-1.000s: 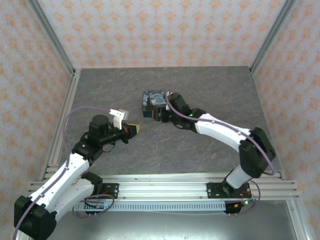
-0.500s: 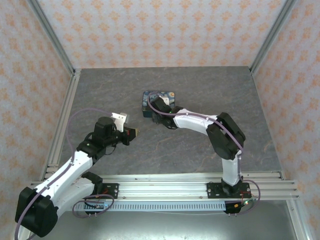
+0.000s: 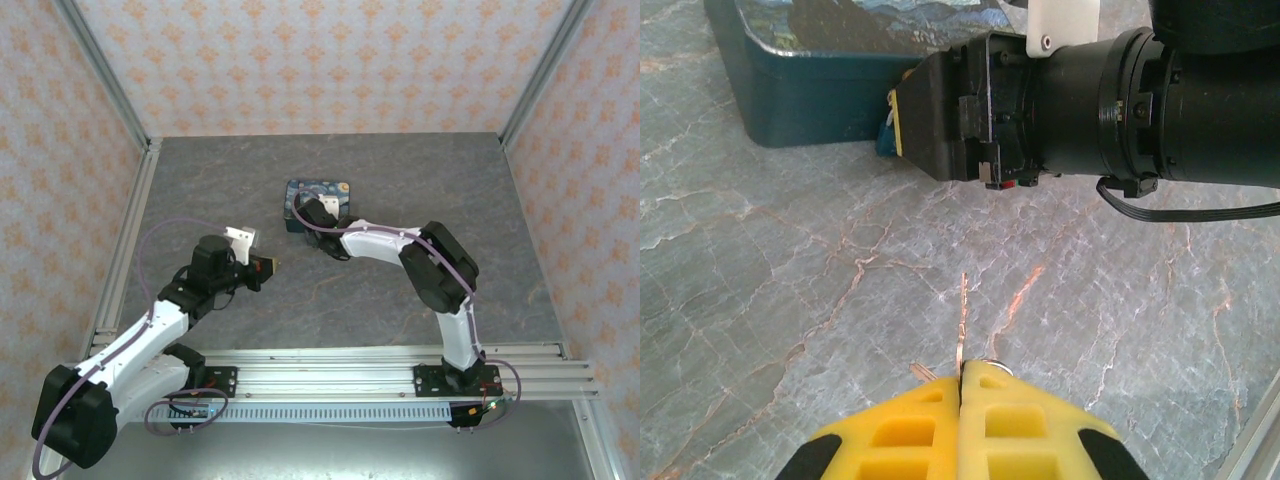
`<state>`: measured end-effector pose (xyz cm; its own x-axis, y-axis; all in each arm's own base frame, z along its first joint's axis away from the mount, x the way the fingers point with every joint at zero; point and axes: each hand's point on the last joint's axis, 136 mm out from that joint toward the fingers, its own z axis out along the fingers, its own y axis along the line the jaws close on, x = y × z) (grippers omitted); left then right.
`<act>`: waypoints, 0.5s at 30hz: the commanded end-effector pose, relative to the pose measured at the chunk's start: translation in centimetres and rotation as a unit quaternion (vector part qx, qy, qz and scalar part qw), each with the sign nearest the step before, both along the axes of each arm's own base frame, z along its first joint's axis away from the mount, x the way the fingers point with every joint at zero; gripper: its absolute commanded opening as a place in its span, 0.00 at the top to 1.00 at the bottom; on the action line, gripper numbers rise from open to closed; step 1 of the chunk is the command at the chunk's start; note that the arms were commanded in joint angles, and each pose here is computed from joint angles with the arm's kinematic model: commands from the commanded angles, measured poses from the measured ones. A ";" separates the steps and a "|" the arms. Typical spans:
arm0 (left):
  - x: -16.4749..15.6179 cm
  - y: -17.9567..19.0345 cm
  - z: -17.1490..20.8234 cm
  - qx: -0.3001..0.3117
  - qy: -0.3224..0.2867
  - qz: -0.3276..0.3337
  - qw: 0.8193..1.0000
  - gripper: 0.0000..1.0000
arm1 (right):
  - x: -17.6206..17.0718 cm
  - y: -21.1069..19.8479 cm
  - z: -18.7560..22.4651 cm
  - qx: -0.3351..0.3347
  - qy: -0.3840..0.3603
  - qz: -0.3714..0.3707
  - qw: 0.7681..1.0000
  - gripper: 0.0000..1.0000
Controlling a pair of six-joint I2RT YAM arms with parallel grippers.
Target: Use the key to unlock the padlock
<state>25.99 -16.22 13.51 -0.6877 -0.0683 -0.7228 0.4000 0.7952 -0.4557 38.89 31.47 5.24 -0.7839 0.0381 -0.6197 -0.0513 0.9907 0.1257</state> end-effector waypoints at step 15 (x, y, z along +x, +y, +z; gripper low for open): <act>-0.3 0.4 -1.0 0.000 -0.008 0.008 1.000 1.00 | 0.7 1.0 -0.9 -0.038 -0.027 -0.041 0.998 0.50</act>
<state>25.35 -15.98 12.02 -0.7029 -0.0630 -0.7085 0.3901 0.7988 -0.4580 39.49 32.70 4.64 -0.7511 0.0617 -0.6573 -0.0034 0.9953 0.0972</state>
